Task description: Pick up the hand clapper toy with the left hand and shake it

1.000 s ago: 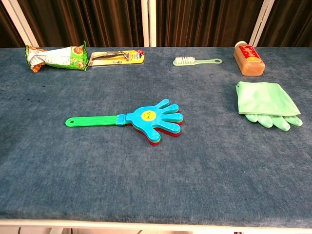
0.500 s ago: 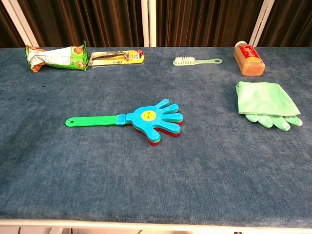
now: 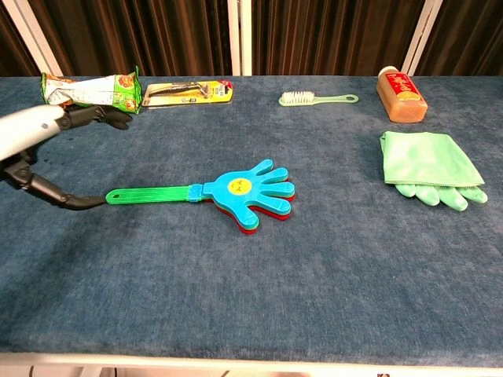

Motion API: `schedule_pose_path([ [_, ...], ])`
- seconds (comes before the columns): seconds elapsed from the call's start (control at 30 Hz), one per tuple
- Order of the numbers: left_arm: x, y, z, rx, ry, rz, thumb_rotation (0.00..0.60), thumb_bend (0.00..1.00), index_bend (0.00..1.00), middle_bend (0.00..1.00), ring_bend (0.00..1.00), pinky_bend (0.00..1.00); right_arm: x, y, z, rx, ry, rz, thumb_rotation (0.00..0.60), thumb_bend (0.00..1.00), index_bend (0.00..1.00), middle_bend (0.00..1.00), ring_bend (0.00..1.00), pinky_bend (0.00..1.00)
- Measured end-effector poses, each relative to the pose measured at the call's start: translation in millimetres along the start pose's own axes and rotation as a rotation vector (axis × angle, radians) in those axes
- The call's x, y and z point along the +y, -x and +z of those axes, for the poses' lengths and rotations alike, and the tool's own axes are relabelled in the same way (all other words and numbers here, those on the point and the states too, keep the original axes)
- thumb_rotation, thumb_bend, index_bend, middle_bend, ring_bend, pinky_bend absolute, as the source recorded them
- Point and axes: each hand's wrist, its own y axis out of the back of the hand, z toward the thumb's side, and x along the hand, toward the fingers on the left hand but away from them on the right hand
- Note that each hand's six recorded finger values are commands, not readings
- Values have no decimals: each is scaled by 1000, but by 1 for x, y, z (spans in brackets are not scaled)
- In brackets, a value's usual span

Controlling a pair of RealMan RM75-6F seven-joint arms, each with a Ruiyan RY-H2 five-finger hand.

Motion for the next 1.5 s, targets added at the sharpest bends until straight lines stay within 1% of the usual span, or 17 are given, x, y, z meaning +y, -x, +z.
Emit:
schedule_pose_path([
  [0.13,-14,-20,2,17,7,-56,600,174,164,108,0,0,-1,1,-3,-11,1,3,600,304,0,0,0,0],
  [0.23,-23,-32,5,23,13,-83,600,174,183,108,0,0,-2,2,-6,-18,-1,6,600,304,0,0,0,0],
  [0.53,-41,-53,9,43,66,-134,600,168,264,108,0,0,-5,5,-8,-26,-2,17,600,304,0,0,0,0],
  [0.73,-46,-63,14,49,89,-151,600,190,298,109,0,0,-6,5,-10,-31,-2,19,600,304,0,0,0,0],
  [0.97,-52,-72,11,87,112,-177,600,218,341,117,0,0,-4,4,-14,-40,-1,16,600,305,0,0,0,0],
  [1.17,-54,-74,11,99,109,-182,600,279,439,123,0,0,-6,4,-15,-41,2,19,600,305,0,0,0,0],
  [1.27,-54,-74,12,98,102,-175,600,332,507,135,0,0,-6,4,-16,-44,2,18,600,305,0,0,0,0],
  [1.43,-49,-74,17,80,90,-142,600,395,594,164,0,5,-6,4,-16,-44,1,19,600,304,0,0,0,0],
  [1.5,-46,-74,20,68,78,-122,600,407,619,193,9,35,-6,4,-15,-43,1,20,600,305,0,0,0,0],
])
